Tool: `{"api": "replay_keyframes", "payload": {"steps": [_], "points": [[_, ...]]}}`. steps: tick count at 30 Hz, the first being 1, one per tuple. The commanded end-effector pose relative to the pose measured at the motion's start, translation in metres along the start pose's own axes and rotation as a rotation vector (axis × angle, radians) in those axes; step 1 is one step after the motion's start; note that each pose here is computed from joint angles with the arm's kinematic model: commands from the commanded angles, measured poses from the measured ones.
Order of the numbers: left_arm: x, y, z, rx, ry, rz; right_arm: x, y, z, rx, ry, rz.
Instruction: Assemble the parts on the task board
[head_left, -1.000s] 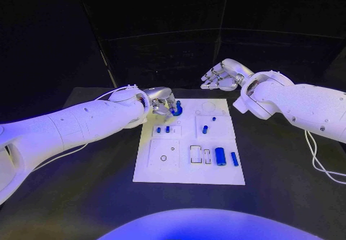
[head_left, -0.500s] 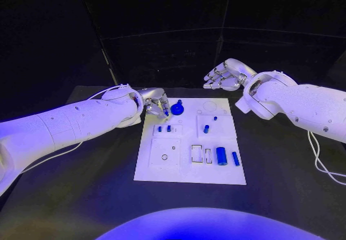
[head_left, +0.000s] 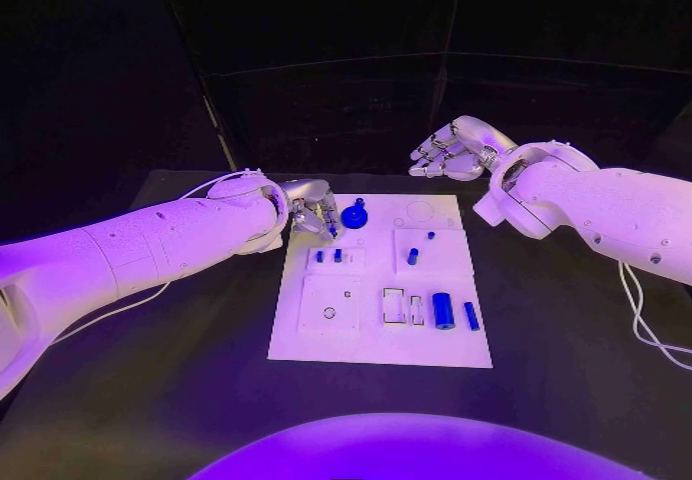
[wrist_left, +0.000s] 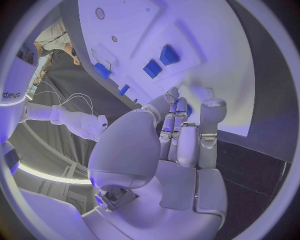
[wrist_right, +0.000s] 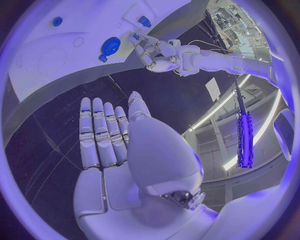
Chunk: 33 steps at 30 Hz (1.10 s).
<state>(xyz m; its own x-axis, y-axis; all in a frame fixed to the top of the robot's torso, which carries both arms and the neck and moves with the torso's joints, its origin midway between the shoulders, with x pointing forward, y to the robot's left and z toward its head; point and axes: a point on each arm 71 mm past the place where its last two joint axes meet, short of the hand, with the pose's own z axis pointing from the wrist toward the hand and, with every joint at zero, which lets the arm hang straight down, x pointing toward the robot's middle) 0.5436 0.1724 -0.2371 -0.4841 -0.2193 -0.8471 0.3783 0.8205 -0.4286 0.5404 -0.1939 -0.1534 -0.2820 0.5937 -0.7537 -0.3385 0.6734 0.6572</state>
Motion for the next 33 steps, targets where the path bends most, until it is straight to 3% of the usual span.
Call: {"api": "replay_keyframes", "payload": {"steps": [1, 33], "points": [[0.0019, 0.0005, 0.0009, -0.011, 0.029, -0.009, -0.0004, 0.0023, 0.0004, -0.010, -0.003, 0.003], [0.0054, -0.0006, 0.0051, -0.029, 0.061, -0.004, 0.0007, 0.0037, 0.0012, -0.017, -0.001, 0.003]]}}
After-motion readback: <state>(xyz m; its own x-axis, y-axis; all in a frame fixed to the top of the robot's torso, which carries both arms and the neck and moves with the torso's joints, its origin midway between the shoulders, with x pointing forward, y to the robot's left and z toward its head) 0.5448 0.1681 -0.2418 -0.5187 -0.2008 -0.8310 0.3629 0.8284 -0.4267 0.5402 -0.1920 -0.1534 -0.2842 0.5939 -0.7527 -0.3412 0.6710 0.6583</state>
